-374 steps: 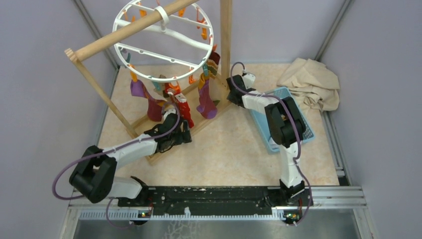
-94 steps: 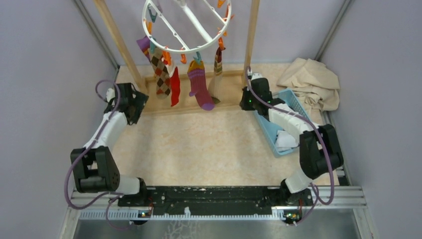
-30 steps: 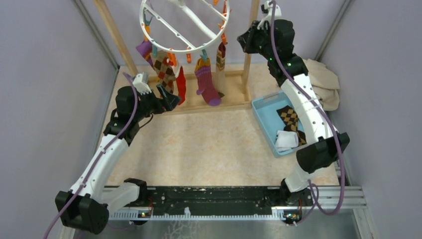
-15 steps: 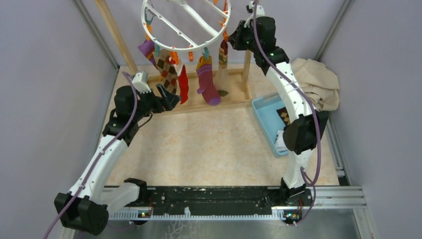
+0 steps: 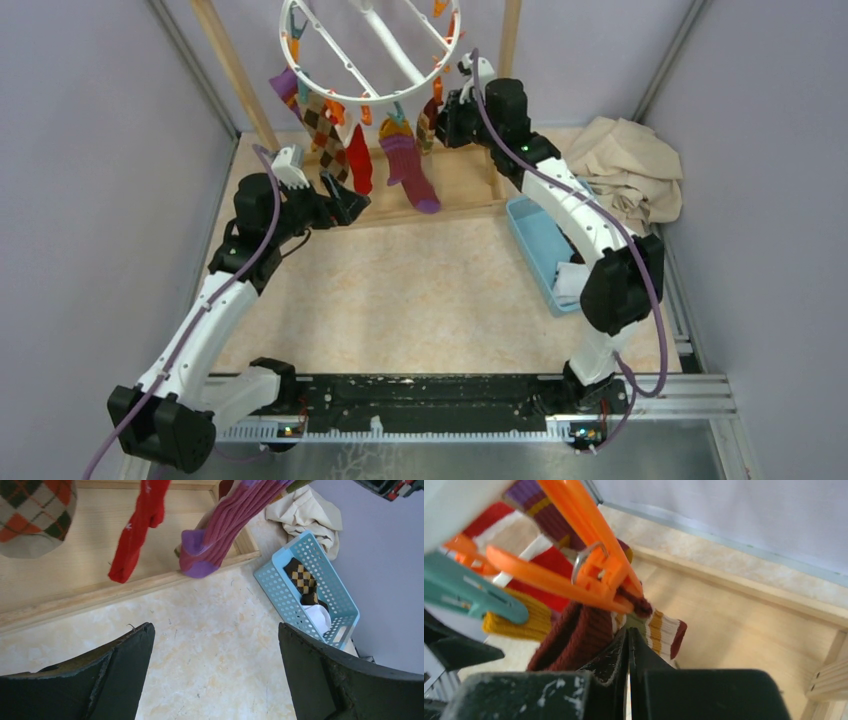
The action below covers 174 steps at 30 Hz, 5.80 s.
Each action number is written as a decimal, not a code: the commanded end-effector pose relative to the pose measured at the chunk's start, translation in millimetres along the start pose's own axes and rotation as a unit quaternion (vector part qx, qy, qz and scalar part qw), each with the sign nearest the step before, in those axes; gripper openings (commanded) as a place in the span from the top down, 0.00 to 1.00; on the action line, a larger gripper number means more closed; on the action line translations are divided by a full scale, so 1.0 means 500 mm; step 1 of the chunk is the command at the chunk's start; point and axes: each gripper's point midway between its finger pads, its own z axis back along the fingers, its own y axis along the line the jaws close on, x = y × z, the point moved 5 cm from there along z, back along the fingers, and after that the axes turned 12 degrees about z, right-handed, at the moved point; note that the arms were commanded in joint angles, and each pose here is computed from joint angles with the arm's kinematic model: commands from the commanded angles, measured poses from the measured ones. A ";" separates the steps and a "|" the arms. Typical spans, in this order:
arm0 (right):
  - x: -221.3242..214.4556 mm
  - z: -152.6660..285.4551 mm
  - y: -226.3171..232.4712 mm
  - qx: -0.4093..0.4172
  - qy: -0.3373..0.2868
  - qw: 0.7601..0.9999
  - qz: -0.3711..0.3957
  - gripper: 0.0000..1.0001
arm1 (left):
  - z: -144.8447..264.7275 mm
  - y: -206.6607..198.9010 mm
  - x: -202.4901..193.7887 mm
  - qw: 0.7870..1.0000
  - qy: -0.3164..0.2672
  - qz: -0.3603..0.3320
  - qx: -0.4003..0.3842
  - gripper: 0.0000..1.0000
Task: Clip the socks to the hanger
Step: Rotate the hanger at the clothesline.
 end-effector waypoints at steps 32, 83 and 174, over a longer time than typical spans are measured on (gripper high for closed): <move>0.080 0.160 0.189 0.010 -0.081 0.994 0.067 1.00 | 0.034 -0.170 0.021 0.993 -0.003 -0.036 -0.112 0.02; 0.045 0.009 0.304 0.151 -0.041 0.986 0.064 1.00 | 0.024 -0.214 0.036 0.992 -0.045 -0.075 -0.093 0.02; 0.172 0.198 0.116 0.143 -0.204 0.961 0.117 0.56 | -0.083 -0.114 0.206 0.954 -0.262 -0.063 0.131 0.01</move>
